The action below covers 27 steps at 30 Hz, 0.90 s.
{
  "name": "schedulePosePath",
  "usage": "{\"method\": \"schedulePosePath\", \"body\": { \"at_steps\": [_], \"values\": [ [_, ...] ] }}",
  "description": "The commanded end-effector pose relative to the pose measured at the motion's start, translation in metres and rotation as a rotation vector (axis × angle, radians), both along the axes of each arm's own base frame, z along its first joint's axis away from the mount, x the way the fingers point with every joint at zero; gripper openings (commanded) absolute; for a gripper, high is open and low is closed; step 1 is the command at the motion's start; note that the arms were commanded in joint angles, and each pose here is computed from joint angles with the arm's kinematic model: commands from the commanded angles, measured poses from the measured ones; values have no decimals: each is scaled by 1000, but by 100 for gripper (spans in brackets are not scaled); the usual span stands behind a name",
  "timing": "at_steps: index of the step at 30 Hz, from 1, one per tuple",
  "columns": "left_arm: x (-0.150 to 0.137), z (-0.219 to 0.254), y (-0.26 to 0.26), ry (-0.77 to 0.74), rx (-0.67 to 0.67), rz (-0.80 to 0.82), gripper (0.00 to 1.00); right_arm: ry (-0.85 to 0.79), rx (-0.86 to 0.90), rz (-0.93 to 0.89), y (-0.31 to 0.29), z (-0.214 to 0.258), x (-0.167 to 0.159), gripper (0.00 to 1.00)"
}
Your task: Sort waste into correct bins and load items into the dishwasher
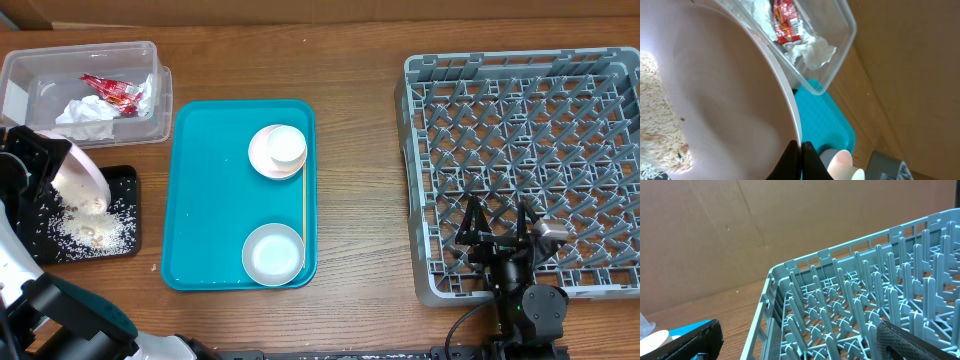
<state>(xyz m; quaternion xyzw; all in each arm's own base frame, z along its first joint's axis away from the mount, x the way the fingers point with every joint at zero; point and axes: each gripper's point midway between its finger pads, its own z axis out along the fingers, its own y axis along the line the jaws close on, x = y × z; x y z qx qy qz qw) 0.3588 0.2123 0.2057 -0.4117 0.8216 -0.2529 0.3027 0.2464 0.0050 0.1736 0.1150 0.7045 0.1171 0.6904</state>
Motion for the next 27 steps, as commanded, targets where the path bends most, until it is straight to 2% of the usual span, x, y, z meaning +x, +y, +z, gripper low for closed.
{"method": "schedulePosePath", "body": {
  "at_steps": [1, 7, 8, 11, 14, 17, 20, 27],
  "values": [
    [2, 33, 2, -191, -14, -113, 4, -3, -3, -1, 0, -2, 0, 100],
    [-10, 51, 8, -302, -58, -140, 5, -3, -3, -1, 0, -2, 0, 100],
    [-17, 46, 15, -287, -15, -141, 4, -3, -3, -1, 0, -2, 0, 100],
    [-28, 38, 22, -242, -24, -100, 4, -3, -3, -1, 0, -2, 0, 100],
    [-26, 50, 18, -327, -5, -166, 4, -3, -3, -1, 0, -2, 0, 100],
    [-24, 67, 5, -432, -50, -224, 4, -3, -3, -1, 0, -2, 0, 100],
    [-25, 57, 11, -373, -46, -186, 4, -3, -3, -1, 0, -2, 0, 100],
    [-26, 60, 6, -410, -18, -235, 4, -3, -3, -1, 0, -2, 0, 100]
  ]
}}
